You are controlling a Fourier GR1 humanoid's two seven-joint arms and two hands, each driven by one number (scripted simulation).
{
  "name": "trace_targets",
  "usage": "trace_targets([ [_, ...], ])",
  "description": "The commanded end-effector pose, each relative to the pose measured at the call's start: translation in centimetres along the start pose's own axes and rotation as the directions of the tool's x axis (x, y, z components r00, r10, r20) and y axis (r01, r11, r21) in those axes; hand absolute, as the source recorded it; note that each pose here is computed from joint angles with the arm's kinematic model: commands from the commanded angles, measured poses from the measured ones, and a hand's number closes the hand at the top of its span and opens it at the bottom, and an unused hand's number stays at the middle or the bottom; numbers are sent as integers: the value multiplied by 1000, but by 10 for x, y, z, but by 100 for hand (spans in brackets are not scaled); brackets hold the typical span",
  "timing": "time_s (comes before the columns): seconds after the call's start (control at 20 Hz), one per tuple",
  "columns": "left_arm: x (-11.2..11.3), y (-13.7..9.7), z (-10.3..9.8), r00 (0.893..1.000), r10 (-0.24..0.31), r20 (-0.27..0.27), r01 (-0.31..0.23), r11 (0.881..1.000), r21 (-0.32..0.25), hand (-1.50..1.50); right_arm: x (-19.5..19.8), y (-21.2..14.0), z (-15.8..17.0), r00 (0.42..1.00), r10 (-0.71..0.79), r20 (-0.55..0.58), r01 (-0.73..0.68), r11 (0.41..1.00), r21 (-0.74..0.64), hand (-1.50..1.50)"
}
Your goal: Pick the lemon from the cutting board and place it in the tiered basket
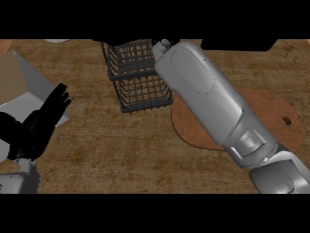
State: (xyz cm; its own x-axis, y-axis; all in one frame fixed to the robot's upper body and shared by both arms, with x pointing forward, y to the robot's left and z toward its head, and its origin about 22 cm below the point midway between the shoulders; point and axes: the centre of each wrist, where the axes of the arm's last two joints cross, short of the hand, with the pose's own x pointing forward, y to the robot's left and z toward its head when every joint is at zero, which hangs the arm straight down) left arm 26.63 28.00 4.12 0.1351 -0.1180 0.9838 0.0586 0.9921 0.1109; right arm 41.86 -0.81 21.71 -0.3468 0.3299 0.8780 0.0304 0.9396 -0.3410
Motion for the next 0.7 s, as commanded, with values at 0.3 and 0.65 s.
trace_targets([
  [0.3, 0, 18, 0, 1000, 12, -17, -12, 999, 41, 0, -30, -81, -19, 979, -203, 4, 198, 951, -239, -150],
  [0.65, -17, 21, 18, 1000, 22, -6, -21, 999, 37, 0, -49, -188, -25, 972, -233, -16, 211, 906, -367, -150],
])
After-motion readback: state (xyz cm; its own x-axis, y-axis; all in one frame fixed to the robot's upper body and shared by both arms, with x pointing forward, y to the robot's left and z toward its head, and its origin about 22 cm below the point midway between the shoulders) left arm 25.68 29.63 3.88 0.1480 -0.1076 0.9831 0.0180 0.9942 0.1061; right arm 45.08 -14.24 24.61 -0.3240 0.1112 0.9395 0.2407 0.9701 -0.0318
